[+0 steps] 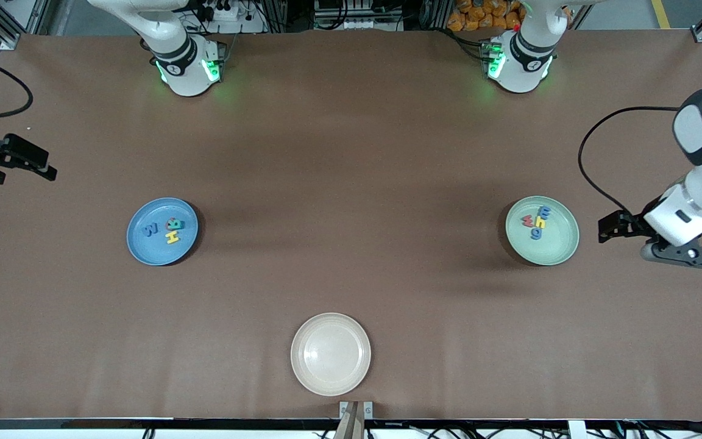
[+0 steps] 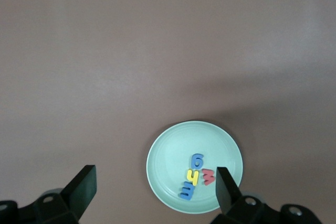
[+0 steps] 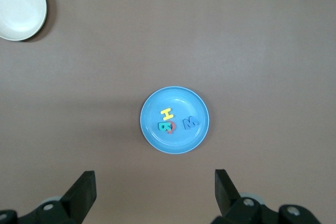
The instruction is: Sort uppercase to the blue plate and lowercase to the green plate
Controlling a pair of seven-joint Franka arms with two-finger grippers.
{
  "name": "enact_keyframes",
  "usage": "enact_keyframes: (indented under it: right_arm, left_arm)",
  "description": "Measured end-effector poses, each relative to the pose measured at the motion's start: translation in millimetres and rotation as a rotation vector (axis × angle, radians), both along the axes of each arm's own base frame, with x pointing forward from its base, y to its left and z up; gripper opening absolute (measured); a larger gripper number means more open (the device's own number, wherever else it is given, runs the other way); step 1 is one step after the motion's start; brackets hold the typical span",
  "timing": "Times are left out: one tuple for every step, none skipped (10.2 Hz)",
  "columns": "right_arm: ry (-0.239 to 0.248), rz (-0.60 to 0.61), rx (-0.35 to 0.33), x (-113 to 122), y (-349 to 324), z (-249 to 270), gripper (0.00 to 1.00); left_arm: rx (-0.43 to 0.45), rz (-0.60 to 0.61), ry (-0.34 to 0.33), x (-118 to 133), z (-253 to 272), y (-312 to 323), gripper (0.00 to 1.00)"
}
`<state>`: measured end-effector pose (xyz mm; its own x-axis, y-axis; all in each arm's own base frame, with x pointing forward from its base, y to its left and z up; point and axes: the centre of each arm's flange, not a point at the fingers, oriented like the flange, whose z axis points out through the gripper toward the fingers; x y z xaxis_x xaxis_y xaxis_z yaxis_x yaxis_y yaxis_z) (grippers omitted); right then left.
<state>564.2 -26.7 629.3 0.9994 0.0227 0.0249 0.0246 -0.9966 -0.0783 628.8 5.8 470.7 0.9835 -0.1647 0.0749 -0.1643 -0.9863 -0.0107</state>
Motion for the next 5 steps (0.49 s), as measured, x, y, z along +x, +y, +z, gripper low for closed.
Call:
enact_keyframes:
  right_arm:
    - [-0.002,0.001,0.000,-3,0,6,1.00]
    - [-0.002,0.002,0.001,-6,0,9,1.00]
    - [-0.002,0.002,0.001,-7,0,11,1.00]
    - [-0.002,0.002,0.000,-7,0,11,1.00]
    - [-0.001,0.002,-0.005,-8,0,11,1.00]
  left_arm:
    - [-0.001,0.043,0.021,-3,19,-1,1.00]
    - [-0.001,0.076,0.039,-6,40,-1,1.00]
    - [0.001,0.093,0.050,-9,58,1,1.00]
    - [0.001,0.100,0.060,-13,74,3,1.00]
    - [0.001,0.104,0.065,-19,87,5,1.00]
